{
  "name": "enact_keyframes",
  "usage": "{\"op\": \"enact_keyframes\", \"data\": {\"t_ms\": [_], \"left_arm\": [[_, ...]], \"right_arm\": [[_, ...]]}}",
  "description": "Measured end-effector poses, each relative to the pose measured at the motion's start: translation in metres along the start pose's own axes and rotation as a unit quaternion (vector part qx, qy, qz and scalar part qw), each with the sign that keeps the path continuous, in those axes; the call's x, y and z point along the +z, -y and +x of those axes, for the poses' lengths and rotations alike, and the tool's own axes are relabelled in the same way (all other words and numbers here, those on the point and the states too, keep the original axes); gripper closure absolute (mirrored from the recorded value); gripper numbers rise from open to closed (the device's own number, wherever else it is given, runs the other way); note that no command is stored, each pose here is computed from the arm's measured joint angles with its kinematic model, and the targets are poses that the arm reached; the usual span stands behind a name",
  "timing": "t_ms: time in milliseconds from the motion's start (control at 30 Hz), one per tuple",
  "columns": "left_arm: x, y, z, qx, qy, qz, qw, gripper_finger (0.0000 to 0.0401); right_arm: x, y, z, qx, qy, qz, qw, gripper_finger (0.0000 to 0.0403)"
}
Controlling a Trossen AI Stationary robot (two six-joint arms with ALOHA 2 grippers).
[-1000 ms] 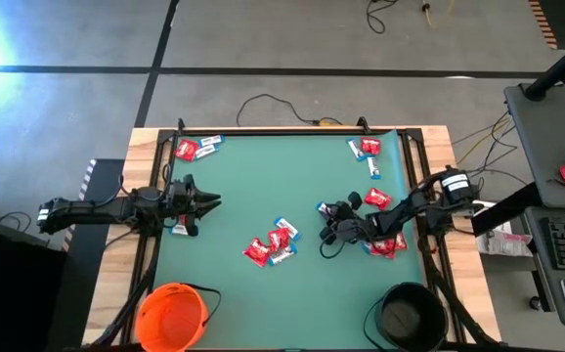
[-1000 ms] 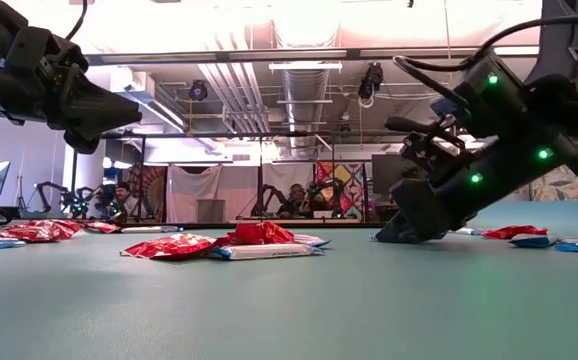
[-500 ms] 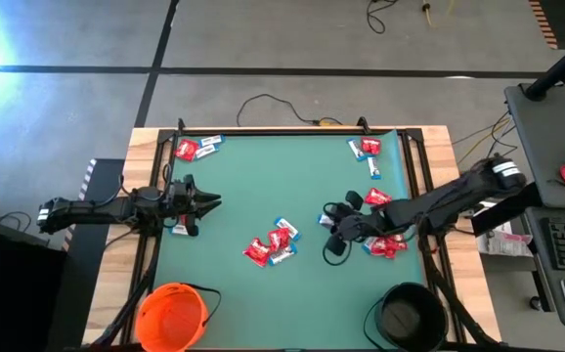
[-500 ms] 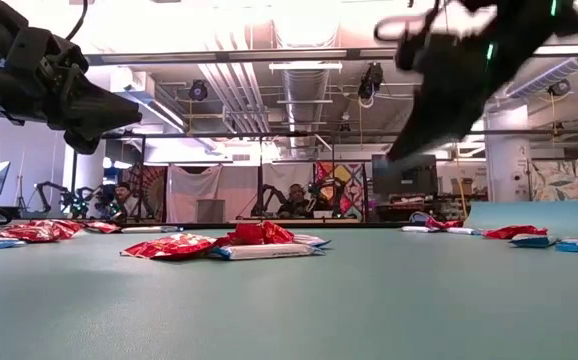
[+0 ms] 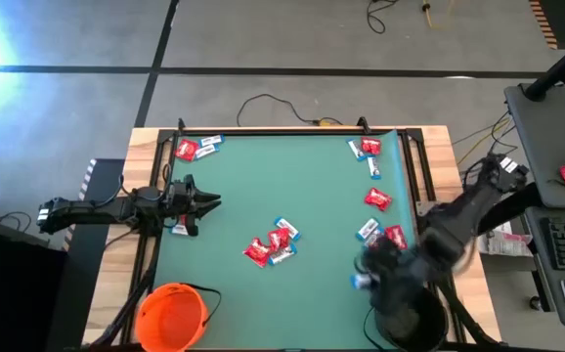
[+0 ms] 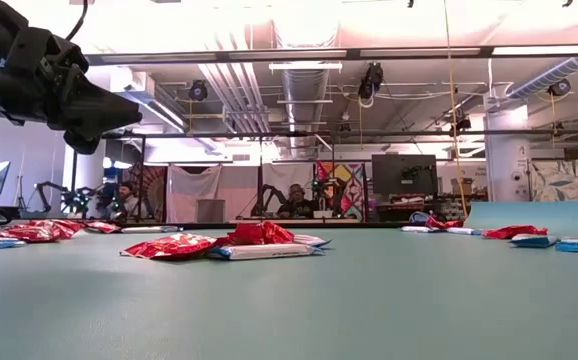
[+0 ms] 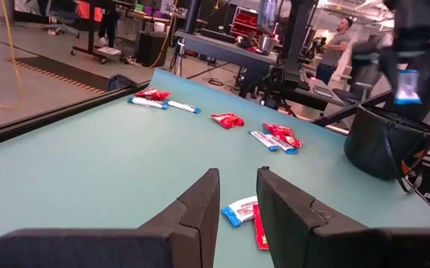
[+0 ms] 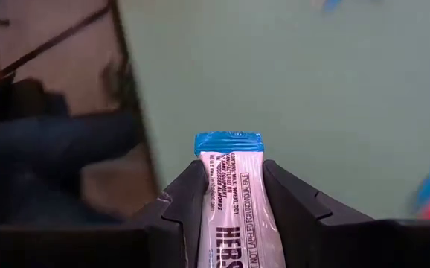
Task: Sort candy by brand, put in halloween buckets
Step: Put the white chocolate into the black bucket
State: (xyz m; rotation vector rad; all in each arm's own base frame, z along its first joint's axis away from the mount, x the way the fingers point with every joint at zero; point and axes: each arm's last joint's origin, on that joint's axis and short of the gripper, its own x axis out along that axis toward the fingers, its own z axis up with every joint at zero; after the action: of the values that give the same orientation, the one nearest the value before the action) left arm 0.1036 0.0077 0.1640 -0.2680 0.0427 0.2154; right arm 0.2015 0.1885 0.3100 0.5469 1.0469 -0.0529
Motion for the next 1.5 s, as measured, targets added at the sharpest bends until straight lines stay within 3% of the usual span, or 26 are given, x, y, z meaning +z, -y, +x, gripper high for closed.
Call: {"op": "enact_keyframes", "data": {"t_ms": [100, 267, 533, 633, 833, 1067, 1233, 1500], "left_arm": [[0.0, 0.0, 0.0, 0.0, 0.0, 0.0, 1.0, 0.0325], [0.0, 0.0, 0.0, 0.0, 0.0, 0.0, 1.0, 0.0325], [0.0, 0.0, 0.0, 0.0, 0.0, 0.0, 1.0, 0.0325], [0.0, 0.0, 0.0, 0.0, 0.0, 0.0, 1.0, 0.0325], [0.0, 0.0, 0.0, 0.0, 0.0, 0.0, 1.0, 0.0325], [0.0, 0.0, 0.0, 0.0, 0.0, 0.0, 1.0, 0.0325], [0.0, 0.0, 0.0, 0.0, 0.0, 0.0, 1.0, 0.0325], [0.0, 0.0, 0.0, 0.0, 0.0, 0.0, 1.0, 0.0325]], "right_arm": [[-0.029, -0.026, 0.002, 0.015, -0.056, 0.047, 0.997, 0.0289], [-0.073, -0.052, 0.005, -0.009, -0.108, 0.081, 0.991, 0.029], [-0.115, -0.042, 0.029, -0.128, -0.152, 0.087, 0.976, 0.0285], [-0.115, -0.027, 0.04, -0.196, -0.184, 0.112, 0.957, 0.0284], [-0.119, -0.017, 0.05, -0.216, -0.219, 0.116, 0.945, 0.0276], [-0.115, -0.016, 0.046, -0.219, -0.227, 0.122, 0.941, 0.0197], [-0.095, -0.019, 0.025, -0.196, -0.273, 0.181, 0.924, 0.0153], [-0.052, 0.001, -0.021, -0.169, -0.228, 0.194, 0.939, 0.0135]]}}
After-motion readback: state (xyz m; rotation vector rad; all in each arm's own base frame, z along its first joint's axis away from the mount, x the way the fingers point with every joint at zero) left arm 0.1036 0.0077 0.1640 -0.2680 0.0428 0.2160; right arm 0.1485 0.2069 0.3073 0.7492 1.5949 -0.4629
